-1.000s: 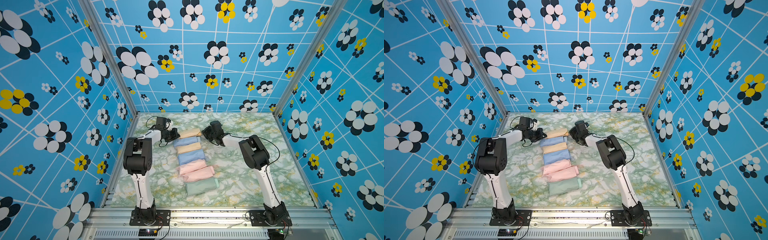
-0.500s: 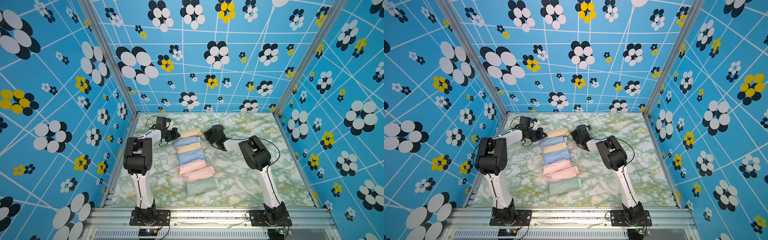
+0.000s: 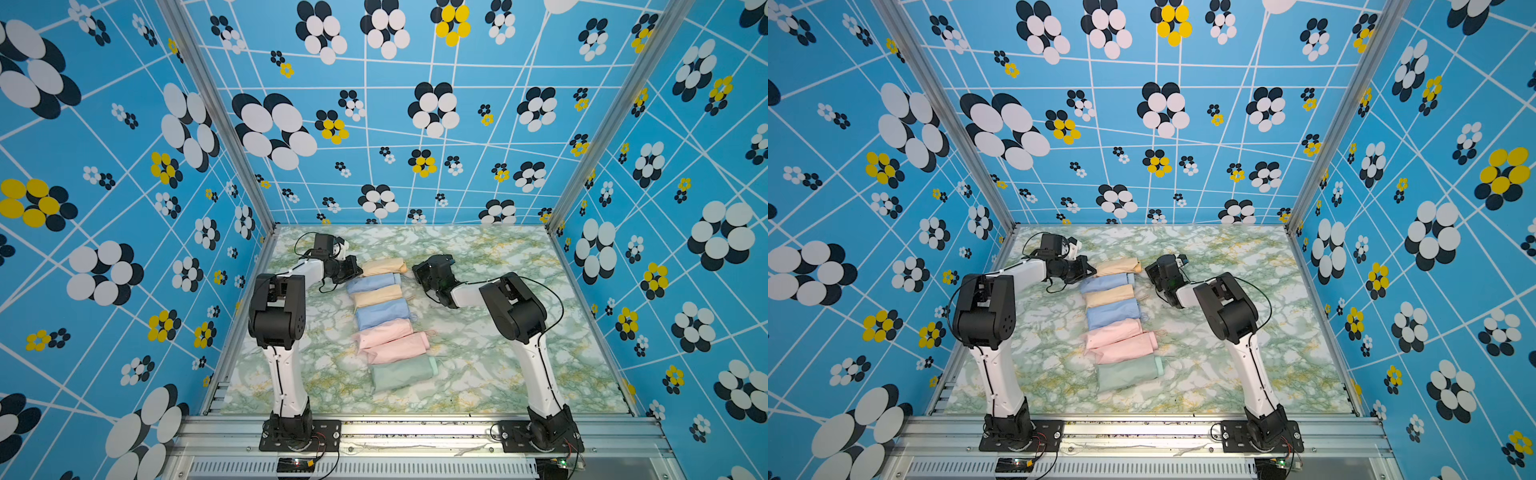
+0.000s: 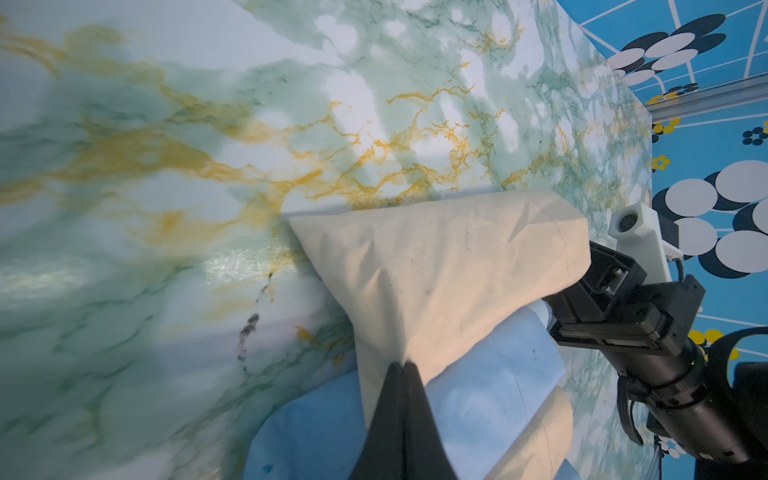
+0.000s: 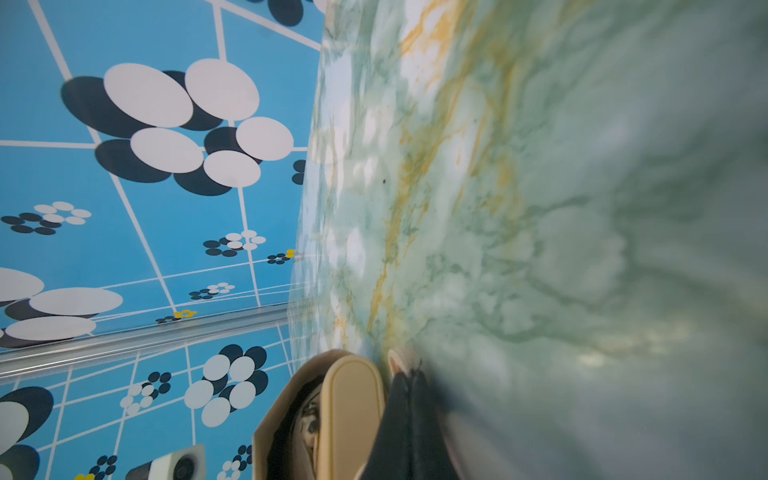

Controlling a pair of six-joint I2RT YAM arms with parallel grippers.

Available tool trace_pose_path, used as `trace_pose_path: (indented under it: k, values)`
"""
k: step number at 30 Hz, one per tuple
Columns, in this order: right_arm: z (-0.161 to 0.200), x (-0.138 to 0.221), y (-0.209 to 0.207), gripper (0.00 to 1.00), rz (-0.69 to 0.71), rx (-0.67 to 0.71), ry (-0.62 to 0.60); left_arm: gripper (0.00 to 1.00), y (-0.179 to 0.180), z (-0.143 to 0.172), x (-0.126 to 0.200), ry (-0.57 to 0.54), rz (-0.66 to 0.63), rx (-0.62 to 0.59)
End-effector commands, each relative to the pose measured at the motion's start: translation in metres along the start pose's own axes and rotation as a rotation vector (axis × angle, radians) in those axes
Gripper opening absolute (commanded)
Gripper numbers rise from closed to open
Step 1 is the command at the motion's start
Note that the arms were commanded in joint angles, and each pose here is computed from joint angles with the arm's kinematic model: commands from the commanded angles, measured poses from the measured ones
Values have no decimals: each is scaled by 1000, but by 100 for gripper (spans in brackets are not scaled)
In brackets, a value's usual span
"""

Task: Take umbrellas out of sleeves
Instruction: Take out the umbrella from the umbrella sleeve.

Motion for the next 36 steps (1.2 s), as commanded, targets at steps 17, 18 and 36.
trace_pose_path:
  k: [17,18,36]
  values:
    - [-53,24,-18,0,20,-43,-161,0,0,-8,-6,26,-21,-24]
    - [-55,24,-19,0,19,-45,-164,0,0,-8,-6,25,-25,-27]
    - [-80,41,-36,0,26,-84,-229,0,1,-10,-4,26,-49,-38]
Point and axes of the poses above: each gripper's point midway between its finger pads, its own x axis back along the fingers, its own y axis along the line the jaws close on, z = x × y, the point moved 4 cm from there along x, back along the fingers, and after that the axes turned 4 degrees about x, right-handed, at the moved point
